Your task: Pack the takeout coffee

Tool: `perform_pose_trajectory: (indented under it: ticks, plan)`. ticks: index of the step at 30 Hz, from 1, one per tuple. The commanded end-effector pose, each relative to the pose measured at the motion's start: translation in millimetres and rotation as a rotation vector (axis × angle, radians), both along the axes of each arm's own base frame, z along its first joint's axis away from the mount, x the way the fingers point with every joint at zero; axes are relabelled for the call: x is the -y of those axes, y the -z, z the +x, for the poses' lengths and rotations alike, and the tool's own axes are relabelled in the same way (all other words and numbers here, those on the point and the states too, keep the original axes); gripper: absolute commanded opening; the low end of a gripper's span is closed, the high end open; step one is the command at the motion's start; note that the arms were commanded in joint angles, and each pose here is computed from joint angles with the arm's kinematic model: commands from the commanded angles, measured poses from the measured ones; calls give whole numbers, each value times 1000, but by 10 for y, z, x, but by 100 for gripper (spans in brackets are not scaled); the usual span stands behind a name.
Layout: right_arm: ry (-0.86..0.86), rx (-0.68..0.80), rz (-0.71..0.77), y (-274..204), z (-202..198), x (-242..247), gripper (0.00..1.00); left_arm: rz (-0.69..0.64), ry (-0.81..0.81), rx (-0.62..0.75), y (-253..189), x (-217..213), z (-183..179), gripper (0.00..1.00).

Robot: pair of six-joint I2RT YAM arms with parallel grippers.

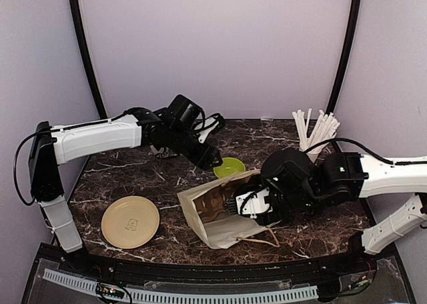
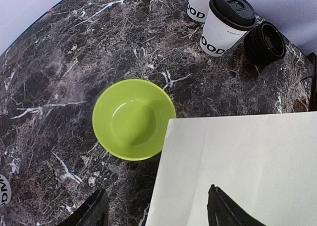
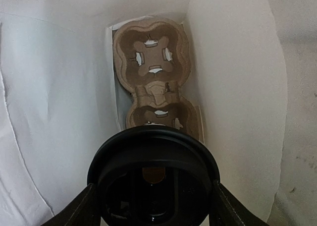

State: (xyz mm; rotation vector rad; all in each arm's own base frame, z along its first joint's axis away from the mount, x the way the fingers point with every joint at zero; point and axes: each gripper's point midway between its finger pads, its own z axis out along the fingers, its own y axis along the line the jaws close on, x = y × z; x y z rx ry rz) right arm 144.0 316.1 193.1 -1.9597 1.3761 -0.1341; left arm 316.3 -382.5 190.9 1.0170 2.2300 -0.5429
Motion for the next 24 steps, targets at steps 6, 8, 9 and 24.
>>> perform_pose_trajectory:
  ticks: [6, 8, 9, 24]
  plan:
    - [-12, -27, 87, -71, -102, -108, 45, -51, 11, -58, -23, 35, -107, 70]
    - [3, 6, 88, -19, -60, -108, 44, -54, 6, -73, -1, 38, -122, 70]
    - [14, 28, 82, 2, -30, -100, 44, -55, 4, -75, 7, 38, -118, 70]
    - [59, 165, 96, 87, 174, -126, 42, -61, 45, -156, 246, 118, -229, 69]
